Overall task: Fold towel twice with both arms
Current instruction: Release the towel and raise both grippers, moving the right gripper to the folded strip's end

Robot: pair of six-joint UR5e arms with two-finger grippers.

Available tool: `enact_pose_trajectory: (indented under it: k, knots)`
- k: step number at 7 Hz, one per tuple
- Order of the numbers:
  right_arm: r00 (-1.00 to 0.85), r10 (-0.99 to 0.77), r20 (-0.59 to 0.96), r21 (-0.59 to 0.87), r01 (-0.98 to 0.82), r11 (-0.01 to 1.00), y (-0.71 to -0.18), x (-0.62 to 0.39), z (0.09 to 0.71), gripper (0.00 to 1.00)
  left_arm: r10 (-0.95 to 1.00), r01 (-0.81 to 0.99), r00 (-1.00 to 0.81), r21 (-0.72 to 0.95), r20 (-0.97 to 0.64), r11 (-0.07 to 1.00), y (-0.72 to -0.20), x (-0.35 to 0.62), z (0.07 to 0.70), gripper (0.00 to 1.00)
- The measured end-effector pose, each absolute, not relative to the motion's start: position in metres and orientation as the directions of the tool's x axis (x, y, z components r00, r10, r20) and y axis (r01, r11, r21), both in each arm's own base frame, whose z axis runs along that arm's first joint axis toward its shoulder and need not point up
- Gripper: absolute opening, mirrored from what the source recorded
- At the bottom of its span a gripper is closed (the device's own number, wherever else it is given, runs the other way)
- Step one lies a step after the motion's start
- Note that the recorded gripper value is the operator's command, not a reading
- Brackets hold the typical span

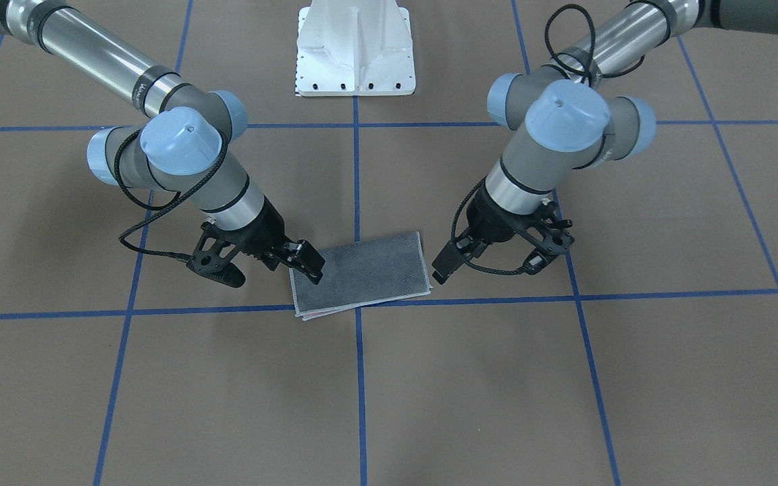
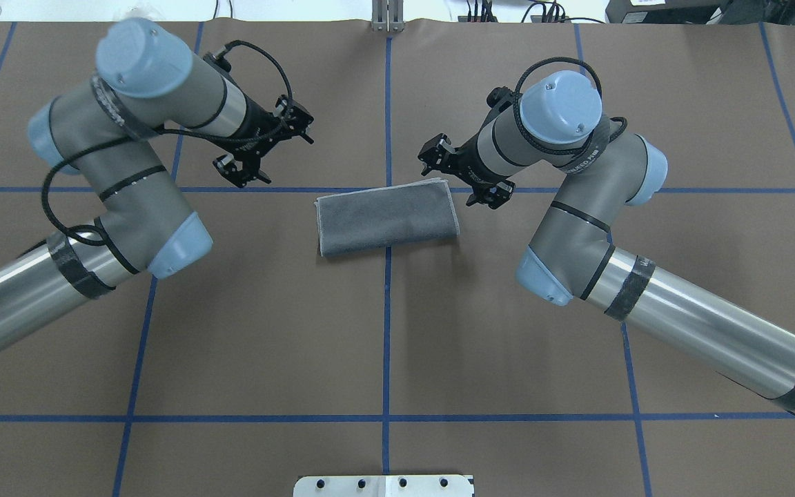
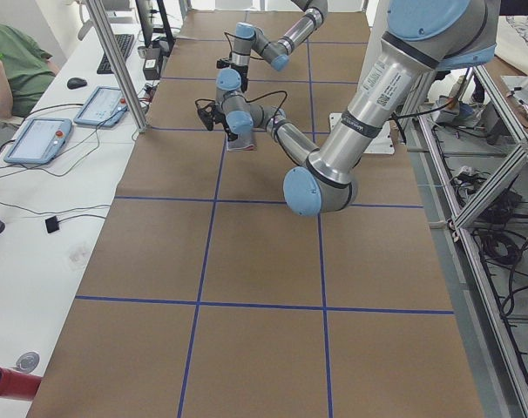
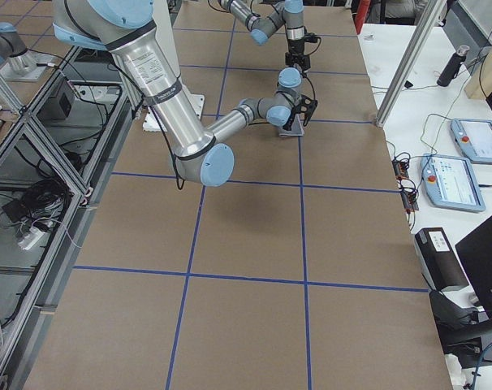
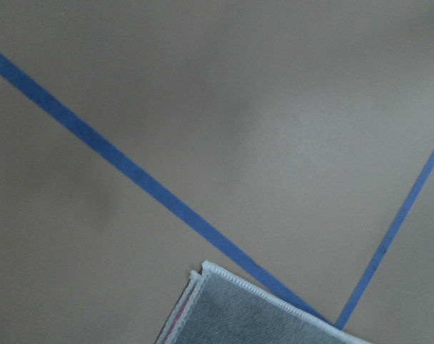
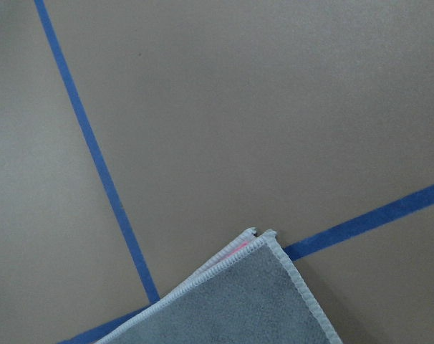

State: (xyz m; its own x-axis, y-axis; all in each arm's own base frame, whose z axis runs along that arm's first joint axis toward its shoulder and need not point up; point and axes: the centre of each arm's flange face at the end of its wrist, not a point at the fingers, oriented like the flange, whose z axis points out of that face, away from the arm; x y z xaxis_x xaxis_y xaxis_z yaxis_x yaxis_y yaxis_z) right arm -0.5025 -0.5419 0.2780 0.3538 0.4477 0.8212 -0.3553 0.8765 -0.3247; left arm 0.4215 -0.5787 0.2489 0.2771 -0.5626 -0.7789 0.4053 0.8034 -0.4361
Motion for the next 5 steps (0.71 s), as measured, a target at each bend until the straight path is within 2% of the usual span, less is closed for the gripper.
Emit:
enact_pose_trajectory:
  k: [2,5]
  knots:
    - [0.416,0.498,0.761,-0.361,-0.366,0.858,-0.535,-0.506,0.281,0.99,-0.539,0.387,0.297,-0.417,-0.788,0.822,-0.597,0.391,0.253,1.0]
    - [0.461,0.466,0.755,-0.322,-0.358,0.876,-0.501,-0.543,0.28,0.97,-0.537,0.385,0.304,-0.414,-0.787,0.825,-0.6,0.387,0.258,1.0]
